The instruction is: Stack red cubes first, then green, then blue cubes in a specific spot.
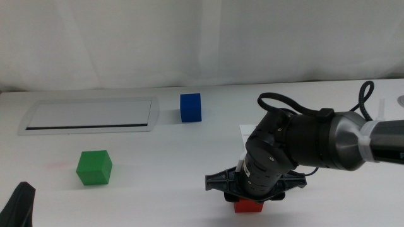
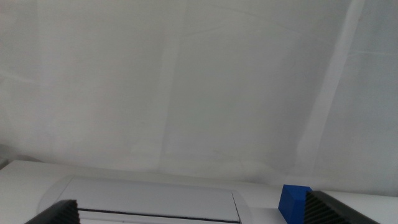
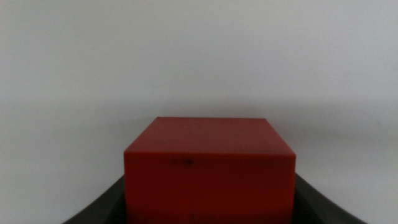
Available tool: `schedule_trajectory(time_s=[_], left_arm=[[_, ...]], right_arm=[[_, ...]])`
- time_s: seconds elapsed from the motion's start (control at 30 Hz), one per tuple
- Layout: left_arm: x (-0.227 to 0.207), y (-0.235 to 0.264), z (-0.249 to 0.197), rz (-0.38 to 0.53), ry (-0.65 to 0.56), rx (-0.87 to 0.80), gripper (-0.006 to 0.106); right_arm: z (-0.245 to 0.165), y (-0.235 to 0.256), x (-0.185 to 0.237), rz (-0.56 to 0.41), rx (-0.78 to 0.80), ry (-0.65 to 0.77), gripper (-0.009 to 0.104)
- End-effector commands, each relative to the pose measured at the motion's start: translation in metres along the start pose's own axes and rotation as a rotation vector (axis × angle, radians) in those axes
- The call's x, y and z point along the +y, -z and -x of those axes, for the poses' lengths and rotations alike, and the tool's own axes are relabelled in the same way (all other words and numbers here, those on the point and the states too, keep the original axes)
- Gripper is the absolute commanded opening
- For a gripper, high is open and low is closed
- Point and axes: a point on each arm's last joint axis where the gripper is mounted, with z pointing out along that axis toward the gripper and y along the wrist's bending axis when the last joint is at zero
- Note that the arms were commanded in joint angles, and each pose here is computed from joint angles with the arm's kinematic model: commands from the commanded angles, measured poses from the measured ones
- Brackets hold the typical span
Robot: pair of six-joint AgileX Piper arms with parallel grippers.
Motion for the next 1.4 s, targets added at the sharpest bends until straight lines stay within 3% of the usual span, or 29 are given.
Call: schedule_trajectory(time_s=[0.0,0.3,0.33,0.37,0.4,0.47,0.5,0.87,1.03,1.2,1.37], left_arm=[[0.002,-0.001,-0.012,0.000,0.014,0.023,0.090],[0.002,-0.001,-0.012,0.000,0.014,0.023,0.090],[0.002,-0.001,-0.012,0.000,0.014,0.023,0.090],[0.002,-0.001,-0.012,0.000,0.014,0.023,0.090],[0.002,-0.001,-0.012,0.000,0.014,0.023,0.090],[0.002,-0.001,-0.012,0.000,0.014,0.023,0.090],[0.002,-0.001,-0.012,0.000,0.014,0.023,0.090],[0.002,-0.001,-0.012,0.000,0.014,0.023,0.090],[0.002,-0.001,-0.012,0.000,0.014,0.023,0.090],[0.002,-0.001,-0.012,0.000,0.014,0.023,0.090],[0.002,-0.001,-0.012,0.000,0.014,0.023,0.090]], right_arm=[[0.003,-0.002,0.002,0.000,-0.017,0.009,-0.002],[0.004,-0.003,0.004,0.014,-0.027,0.009,-0.002],[0.002,-0.003,0.001,-0.015,-0.004,0.020,0.028],[0.002,-0.003,0.001,-0.014,-0.002,0.018,0.040],[0.001,-0.003,0.001,-0.014,0.001,0.015,0.068],[0.002,-0.002,0.002,-0.007,-0.005,0.014,0.098],[0.002,-0.002,0.002,-0.001,-0.009,0.014,0.103],[0.019,0.035,0.008,-0.028,-0.020,0.148,0.103],[0.029,0.095,0.001,0.057,-0.216,0.238,0.103],[0.052,0.146,-0.044,0.091,-0.387,0.223,0.103],[0.073,0.178,-0.124,-0.011,-0.462,0.129,0.103]])
